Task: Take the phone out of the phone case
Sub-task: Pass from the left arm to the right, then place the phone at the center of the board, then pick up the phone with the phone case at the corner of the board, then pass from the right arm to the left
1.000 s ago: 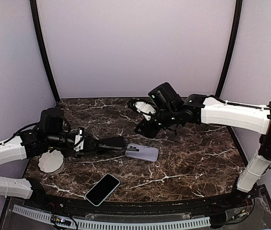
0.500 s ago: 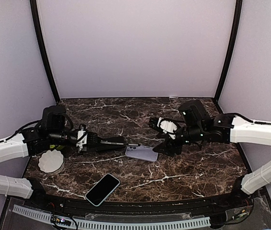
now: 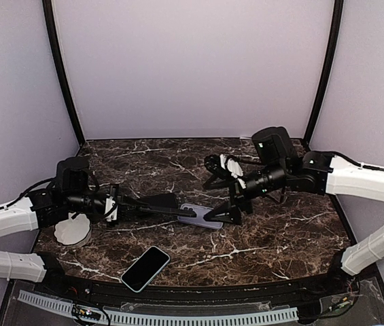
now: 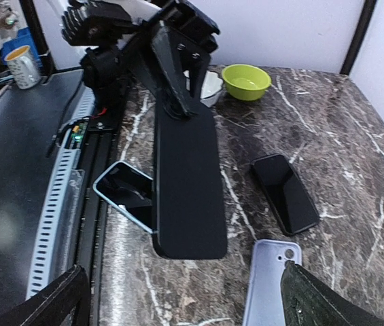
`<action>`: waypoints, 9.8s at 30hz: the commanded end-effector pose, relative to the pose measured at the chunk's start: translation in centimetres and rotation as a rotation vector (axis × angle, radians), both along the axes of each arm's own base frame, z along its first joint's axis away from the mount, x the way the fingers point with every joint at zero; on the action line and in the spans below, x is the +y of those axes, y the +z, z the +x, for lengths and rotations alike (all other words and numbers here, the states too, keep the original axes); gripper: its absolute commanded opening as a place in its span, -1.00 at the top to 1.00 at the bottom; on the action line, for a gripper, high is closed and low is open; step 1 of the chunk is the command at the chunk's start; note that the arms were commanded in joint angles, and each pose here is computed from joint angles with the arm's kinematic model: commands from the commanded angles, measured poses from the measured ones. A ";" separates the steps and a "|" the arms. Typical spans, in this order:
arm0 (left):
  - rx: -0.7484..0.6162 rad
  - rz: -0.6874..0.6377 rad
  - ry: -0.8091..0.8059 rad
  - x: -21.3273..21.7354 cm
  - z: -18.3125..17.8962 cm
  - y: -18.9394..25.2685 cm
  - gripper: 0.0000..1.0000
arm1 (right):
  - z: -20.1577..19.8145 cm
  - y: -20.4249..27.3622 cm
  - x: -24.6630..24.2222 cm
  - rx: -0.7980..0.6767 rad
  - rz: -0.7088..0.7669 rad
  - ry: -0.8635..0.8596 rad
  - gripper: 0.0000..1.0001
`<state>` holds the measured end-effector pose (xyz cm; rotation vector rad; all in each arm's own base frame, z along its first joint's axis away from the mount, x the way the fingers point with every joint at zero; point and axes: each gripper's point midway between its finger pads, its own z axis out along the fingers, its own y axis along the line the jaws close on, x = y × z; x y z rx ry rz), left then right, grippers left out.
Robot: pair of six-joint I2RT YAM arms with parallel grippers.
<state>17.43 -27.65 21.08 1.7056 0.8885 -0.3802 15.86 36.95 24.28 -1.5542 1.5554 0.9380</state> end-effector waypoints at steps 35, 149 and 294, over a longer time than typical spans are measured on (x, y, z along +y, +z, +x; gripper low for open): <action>-0.344 -0.006 -0.119 -1.2 -1.6 1.2 1.00 | -4.3 -3.5 7.5 0.516 -0.087 0.291 -0.74; -0.085 -0.439 1.246 13.4 17.9 11.1 -0.24 | 0.5 -12.2 4.5 -0.118 -0.215 0.393 -0.97; 0.941 -0.476 0.352 -0.6 9.6 12.0 -0.36 | 13.5 9.0 4.2 -0.575 0.555 -0.575 0.80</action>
